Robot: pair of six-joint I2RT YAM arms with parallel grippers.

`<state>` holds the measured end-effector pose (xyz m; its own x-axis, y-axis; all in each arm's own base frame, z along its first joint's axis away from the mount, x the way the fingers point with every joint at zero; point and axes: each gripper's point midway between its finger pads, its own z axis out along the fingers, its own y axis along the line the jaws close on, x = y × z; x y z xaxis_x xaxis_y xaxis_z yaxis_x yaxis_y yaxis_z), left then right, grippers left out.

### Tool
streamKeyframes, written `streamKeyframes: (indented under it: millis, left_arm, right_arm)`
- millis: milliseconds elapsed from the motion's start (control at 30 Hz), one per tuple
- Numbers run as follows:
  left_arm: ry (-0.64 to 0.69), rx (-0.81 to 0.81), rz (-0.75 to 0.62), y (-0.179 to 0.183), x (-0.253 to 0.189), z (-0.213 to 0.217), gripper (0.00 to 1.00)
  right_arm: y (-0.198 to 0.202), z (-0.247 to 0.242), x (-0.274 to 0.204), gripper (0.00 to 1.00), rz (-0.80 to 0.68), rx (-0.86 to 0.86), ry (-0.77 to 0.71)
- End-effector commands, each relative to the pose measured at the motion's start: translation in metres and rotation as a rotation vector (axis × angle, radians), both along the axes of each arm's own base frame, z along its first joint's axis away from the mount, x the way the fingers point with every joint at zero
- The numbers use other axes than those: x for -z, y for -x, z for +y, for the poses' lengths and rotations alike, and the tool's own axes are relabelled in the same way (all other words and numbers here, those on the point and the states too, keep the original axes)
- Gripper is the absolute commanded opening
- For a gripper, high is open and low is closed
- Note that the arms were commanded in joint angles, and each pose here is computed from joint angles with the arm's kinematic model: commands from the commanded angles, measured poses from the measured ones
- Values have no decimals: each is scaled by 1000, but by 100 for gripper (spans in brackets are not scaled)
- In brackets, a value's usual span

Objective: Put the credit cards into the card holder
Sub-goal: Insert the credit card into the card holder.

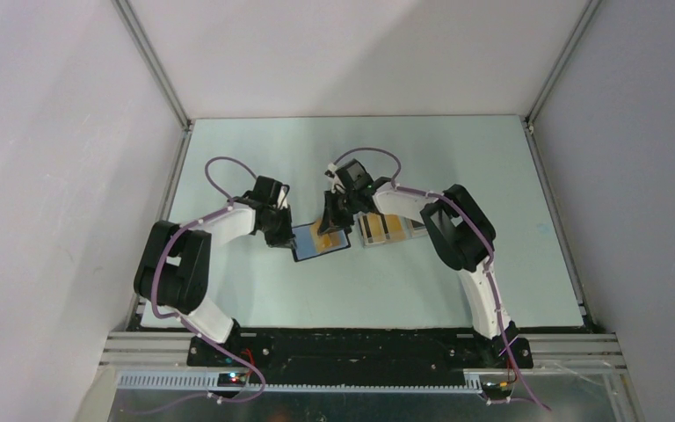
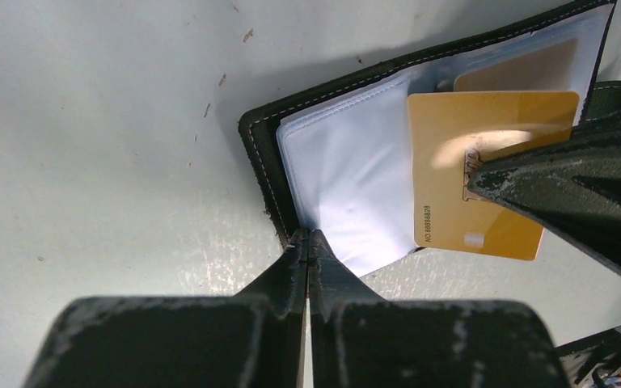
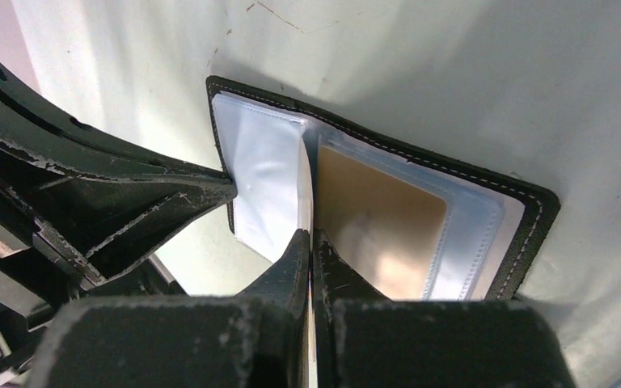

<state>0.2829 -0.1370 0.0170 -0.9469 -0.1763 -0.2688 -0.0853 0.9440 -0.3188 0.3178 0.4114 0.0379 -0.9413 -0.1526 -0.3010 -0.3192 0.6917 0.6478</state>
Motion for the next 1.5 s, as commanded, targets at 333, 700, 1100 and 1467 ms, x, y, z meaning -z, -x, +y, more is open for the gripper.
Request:
streamKeyframes:
  millis: [333,700,1100,1467]
  left_arm:
    - [-42,83,6,0,0,6,0]
    - [-54,96,-1,-6,-5,7,0]
    - [-58,108,2,-7,-5,7,0]
    - [-57,130,8,-5,-4,3,0]
  right_arm:
    - [-1,-30,30,0,217,-97,11]
    - [15,-32,43,0,249,-173,127]
    - [40,-30,36,0,294,-278,53]
    - [33,-12,40,0,309,-276,-45]
